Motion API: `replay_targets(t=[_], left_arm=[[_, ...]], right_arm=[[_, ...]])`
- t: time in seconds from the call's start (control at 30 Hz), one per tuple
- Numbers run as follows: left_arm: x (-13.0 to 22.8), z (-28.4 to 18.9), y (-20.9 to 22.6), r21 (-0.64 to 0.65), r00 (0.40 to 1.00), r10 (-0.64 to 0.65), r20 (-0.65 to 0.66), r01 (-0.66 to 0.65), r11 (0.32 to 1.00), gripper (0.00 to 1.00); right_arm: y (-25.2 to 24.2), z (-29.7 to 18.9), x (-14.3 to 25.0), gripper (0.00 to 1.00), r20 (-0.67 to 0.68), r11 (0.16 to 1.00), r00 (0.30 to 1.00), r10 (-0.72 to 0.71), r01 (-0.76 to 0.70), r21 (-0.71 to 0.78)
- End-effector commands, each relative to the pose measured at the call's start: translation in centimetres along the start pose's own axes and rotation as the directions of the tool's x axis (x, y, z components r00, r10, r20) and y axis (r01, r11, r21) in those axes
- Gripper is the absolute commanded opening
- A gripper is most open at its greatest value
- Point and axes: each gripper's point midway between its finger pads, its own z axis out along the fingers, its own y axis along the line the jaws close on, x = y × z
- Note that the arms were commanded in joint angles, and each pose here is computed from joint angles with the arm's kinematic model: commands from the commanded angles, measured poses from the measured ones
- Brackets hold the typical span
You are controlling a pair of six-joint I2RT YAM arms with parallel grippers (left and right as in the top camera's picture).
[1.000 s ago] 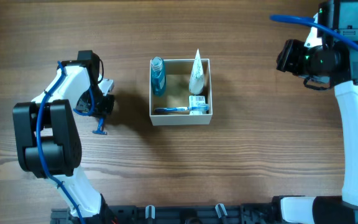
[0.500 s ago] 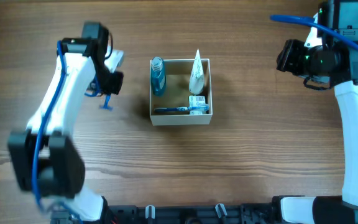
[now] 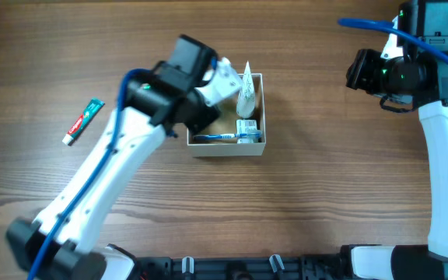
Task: Pack container
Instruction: 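Lower the razor into the box and open the left gripper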
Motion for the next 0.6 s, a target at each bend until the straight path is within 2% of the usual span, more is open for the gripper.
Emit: replay_targets(t=[0.0, 0.17, 0.27, 0.33, 0.37, 0.47, 0.57], left_arm=[[0.9, 3.9, -1.2, 0.074, 0.993, 0.086, -0.083, -0.080, 0.994, 0.04], [1.7, 6.4, -1.6, 0.112, 0.986, 0.089, -0.141, -0.074, 0.991, 0.08], [1.6, 6.6, -1.5, 0.112, 0.986, 0.089, -0.140, -0.074, 0.991, 0.24], [1.5, 6.6, -1.5, 0.109, 0.987, 0.088, -0.137, -0.073, 0.991, 0.47], [1.5, 6.5, -1.5, 0.107, 0.987, 0.087, -0.135, -0.073, 0.992, 0.55], [1.5, 5.9, -0.9, 0.071, 0.989, 0.053, -0.141, -0.043, 0.997, 0.65], [1.9, 4.3, 0.9, -0.055, 0.987, -0.052, -0.154, 0.045, 0.998, 0.76]], right_arm=[[-0.4, -0.6, -0.3, 0.62, 0.025, 1.000, 1.000, -0.014, 0.013, 0.017], [-0.4, -0.6, -0.3, 0.62, 0.025, 1.000, 1.000, -0.014, 0.013, 0.017], [-0.4, -0.6, -0.3, 0.62, 0.025, 1.000, 1.000, -0.014, 0.013, 0.017], [-0.4, -0.6, -0.3, 0.62, 0.025, 1.000, 1.000, -0.014, 0.014, 0.017], [-0.4, -0.6, -0.3, 0.62, 0.025, 1.000, 1.000, -0.013, 0.013, 0.017], [-0.4, -0.6, -0.3, 0.62, 0.025, 1.000, 1.000, -0.014, 0.013, 0.017], [-0.4, -0.6, -0.3, 0.62, 0.025, 1.000, 1.000, -0.014, 0.014, 0.017]])
